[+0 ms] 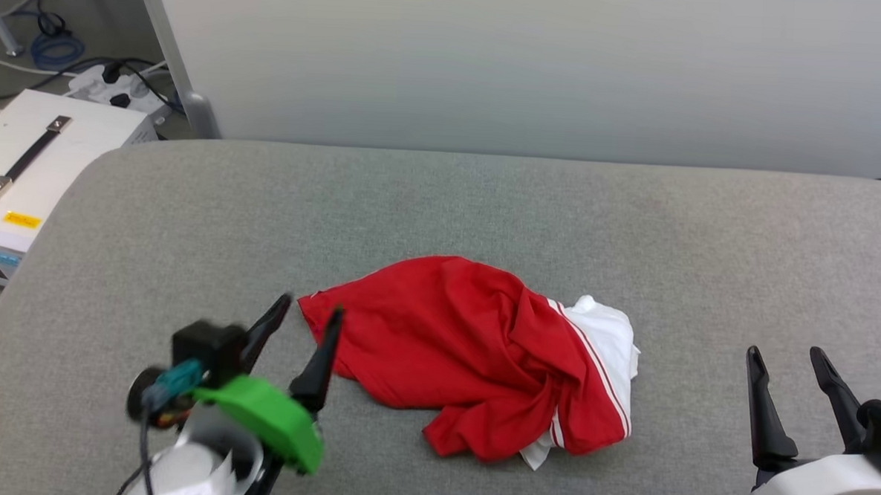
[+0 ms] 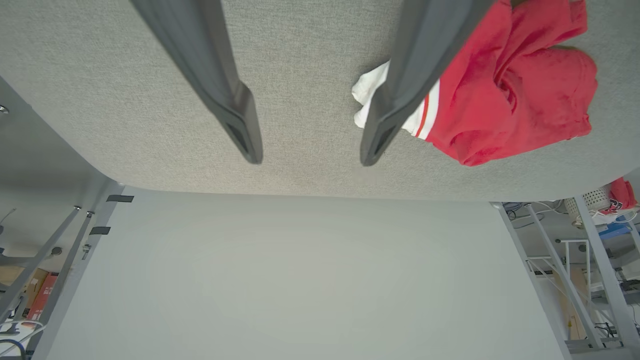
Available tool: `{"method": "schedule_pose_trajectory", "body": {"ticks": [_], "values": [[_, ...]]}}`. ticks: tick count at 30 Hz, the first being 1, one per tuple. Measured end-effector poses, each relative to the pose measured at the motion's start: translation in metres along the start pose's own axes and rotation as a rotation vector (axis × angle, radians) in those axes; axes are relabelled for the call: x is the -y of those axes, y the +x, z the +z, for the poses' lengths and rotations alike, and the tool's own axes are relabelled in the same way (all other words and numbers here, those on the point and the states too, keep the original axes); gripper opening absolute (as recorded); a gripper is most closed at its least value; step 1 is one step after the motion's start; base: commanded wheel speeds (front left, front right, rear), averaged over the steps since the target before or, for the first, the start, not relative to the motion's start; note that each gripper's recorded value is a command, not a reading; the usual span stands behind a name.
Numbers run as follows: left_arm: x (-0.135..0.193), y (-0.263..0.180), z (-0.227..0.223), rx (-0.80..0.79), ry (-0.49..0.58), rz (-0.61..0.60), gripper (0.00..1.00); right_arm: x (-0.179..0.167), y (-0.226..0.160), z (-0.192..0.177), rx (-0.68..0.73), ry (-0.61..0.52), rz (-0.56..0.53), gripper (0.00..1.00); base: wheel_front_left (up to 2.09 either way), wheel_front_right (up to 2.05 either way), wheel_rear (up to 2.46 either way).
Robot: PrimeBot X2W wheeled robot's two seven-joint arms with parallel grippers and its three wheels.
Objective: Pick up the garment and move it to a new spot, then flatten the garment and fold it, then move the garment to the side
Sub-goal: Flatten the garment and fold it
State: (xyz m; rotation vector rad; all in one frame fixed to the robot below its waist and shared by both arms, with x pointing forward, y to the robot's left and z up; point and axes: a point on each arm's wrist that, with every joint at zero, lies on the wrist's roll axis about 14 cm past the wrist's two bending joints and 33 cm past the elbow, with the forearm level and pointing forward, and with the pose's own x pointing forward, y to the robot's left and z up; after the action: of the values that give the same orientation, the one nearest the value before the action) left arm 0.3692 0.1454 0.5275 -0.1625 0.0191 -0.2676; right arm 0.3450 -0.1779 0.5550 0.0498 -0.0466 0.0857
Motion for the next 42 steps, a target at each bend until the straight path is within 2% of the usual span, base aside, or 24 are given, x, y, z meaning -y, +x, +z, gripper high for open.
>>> {"method": "schedule_pose_trajectory", "body": {"ticks": [9,16,23,31,32,33,34,42], "values": [[0.062,0.059,0.009,-0.079,0.026,-0.258,1.0,0.002,0.016,-0.009,-0.026,-0.009,-0.005,1.0,0.0,0.0,0.0],[0.099,0.084,-0.026,-0.298,0.047,-0.408,1.0,0.015,0.015,-0.016,-0.049,-0.013,-0.048,1.0,0.0,0.0,0.0],[0.105,0.084,-0.087,-0.603,0.055,-0.457,1.0,0.025,0.015,-0.025,-0.067,-0.004,-0.081,1.0,0.0,0.0,0.0],[0.098,0.069,-0.144,-0.868,0.159,-0.483,1.0,0.039,0.01,-0.038,-0.1,0.021,-0.128,1.0,0.0,0.0,0.0],[0.098,0.068,-0.147,-0.885,0.165,-0.485,0.42,0.04,0.009,-0.039,-0.101,0.022,-0.131,1.0,0.0,0.0,0.0],[0.097,0.068,-0.15,-0.898,0.171,-0.486,0.07,0.041,0.009,-0.04,-0.102,0.022,-0.135,1.0,0.0,0.0,0.0],[0.097,0.068,-0.152,-0.904,0.174,-0.487,0.0,0.042,0.008,-0.041,-0.104,0.022,-0.137,1.0,0.0,0.0,0.0],[0.092,0.085,-0.138,-0.814,0.199,-0.477,0.0,0.045,0.011,-0.04,-0.094,0.026,-0.144,1.0,0.0,0.0,0.0]]}}
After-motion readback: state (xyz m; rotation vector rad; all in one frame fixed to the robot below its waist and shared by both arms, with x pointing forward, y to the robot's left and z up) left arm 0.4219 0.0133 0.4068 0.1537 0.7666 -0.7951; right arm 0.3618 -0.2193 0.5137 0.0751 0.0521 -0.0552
